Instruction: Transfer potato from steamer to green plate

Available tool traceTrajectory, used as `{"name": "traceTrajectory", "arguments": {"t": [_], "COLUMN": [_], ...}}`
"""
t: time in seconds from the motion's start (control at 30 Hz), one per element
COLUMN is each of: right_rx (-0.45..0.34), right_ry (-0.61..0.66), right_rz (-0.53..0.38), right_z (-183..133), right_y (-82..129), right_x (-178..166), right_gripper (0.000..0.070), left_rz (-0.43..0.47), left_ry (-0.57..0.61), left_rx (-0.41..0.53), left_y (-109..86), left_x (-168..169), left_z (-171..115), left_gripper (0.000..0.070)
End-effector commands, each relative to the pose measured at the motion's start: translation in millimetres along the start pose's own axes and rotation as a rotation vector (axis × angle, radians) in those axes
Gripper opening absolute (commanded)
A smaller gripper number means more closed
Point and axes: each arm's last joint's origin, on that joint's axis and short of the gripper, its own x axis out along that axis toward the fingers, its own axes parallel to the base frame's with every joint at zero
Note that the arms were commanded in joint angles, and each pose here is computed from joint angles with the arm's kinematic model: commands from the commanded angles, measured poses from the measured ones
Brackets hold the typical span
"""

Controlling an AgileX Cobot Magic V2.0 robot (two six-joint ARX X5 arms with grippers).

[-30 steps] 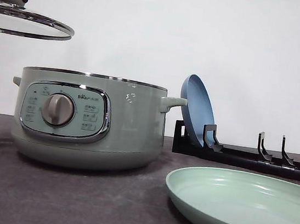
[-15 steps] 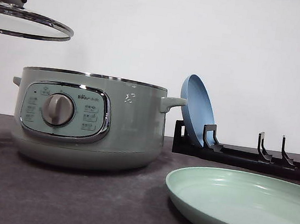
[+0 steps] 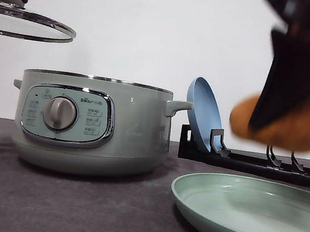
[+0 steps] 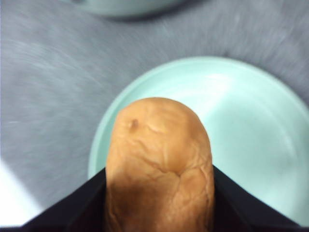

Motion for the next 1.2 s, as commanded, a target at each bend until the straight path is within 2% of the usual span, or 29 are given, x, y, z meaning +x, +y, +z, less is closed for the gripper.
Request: {"name": "traceTrajectory", "arguments": {"t": [0.0, 0.4, 0.6, 0.8, 0.87, 1.0, 1.17], "right_rx": [0.036, 0.061, 0.052, 0.054, 0.057, 0.061, 0.060], "right_ry": [0.000, 0.085, 0.085, 0.085, 0.084, 0.073, 0.051], "right_rz": [0.000, -0.015, -0.104, -0.108, -0.109, -0.109, -0.107], "right_z": [-1.7, -8.8, -8.9, -8.9, -8.8, -5.0, 10.3], "right_y": [-2.6, -15.0, -18.6, -18.8, -18.9, -17.6, -9.4], "right_x": [11.2, 51.5, 54.7, 54.6, 54.5, 50.5, 26.5], "right_gripper": [0.0173, 0.0173, 0.0173, 0.0183, 0.0230, 0.0395, 0.0540], "left_rz": [-0.001, -0.001, -0.001, -0.001, -0.001, -0.001, -0.002], "left_ry": [-0.089, -0.089, -0.089, -0.089, -0.089, -0.089, -0.089], "left_rx": [0.002, 0.002, 0.002, 0.001, -0.001, -0.002, -0.002], "left_y": [-2.6, -2.6, -2.6, -2.6, -2.6, -2.6, -2.6], "left_x": [-20.2, -20.1, -20.1, -20.1, -20.1, -20.1, -20.1], "left_z": [5.6, 5.6, 5.6, 5.6, 5.6, 5.6, 5.6], "left_gripper": [0.0000, 0.0000, 0.0000, 0.0000, 0.0000, 0.0000, 0.0000]}}
